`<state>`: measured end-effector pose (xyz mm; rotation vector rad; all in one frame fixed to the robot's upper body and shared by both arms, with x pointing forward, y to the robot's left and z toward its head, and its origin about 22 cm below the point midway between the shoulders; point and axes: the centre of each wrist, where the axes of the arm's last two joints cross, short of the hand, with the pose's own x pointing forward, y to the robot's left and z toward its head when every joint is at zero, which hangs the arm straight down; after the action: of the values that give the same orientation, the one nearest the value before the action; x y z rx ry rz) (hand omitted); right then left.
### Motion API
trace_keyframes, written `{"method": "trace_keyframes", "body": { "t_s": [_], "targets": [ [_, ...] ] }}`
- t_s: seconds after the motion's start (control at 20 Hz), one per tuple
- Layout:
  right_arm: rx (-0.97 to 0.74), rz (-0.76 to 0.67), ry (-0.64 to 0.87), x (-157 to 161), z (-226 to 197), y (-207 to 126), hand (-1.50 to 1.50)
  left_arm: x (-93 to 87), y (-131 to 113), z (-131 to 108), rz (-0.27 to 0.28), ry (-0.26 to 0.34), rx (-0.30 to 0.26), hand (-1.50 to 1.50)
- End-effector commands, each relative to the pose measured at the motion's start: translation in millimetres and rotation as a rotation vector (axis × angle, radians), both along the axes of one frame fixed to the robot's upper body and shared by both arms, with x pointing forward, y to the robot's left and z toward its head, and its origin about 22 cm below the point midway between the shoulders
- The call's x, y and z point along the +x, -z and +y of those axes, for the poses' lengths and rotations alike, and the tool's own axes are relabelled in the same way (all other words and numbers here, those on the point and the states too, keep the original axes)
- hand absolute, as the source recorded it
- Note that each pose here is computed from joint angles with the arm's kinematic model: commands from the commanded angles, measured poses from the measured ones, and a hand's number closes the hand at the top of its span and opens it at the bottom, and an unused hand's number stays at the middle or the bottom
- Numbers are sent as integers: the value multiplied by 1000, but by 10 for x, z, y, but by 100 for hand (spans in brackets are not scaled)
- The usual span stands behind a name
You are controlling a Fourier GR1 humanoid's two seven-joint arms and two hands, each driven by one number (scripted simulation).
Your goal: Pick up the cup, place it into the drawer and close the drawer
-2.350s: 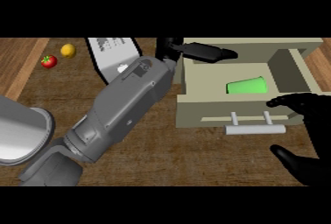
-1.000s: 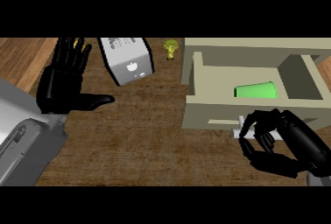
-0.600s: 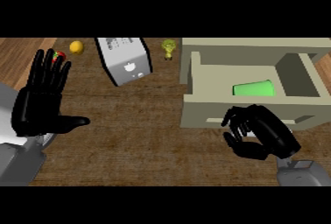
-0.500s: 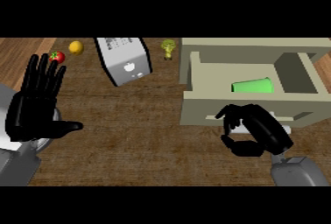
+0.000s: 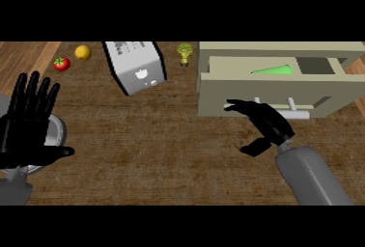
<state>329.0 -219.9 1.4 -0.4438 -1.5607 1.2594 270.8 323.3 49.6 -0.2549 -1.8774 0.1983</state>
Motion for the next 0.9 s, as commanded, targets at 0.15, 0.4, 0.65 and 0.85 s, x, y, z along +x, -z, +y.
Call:
{"method": "trace_keyframes", "body": {
  "t_s": [0.15, 0.4, 0.65, 0.85],
  "targets": [
    [2, 28, 13, 361, -28, 284, -150, -50, -61, 229, -8, 7, 1, -150],
    [67, 70, 28, 759, -67, 22, -150, -171, 160, 219, -3, 44, -21, -150],
    [64, 74, 21, 921, -397, -173, -150, 20, -48, 291, -17, 38, -19, -150],
    [45, 62, 69, 911, -551, -156, -150, -36, -12, 251, -15, 76, -12, -150]
  ]
}}
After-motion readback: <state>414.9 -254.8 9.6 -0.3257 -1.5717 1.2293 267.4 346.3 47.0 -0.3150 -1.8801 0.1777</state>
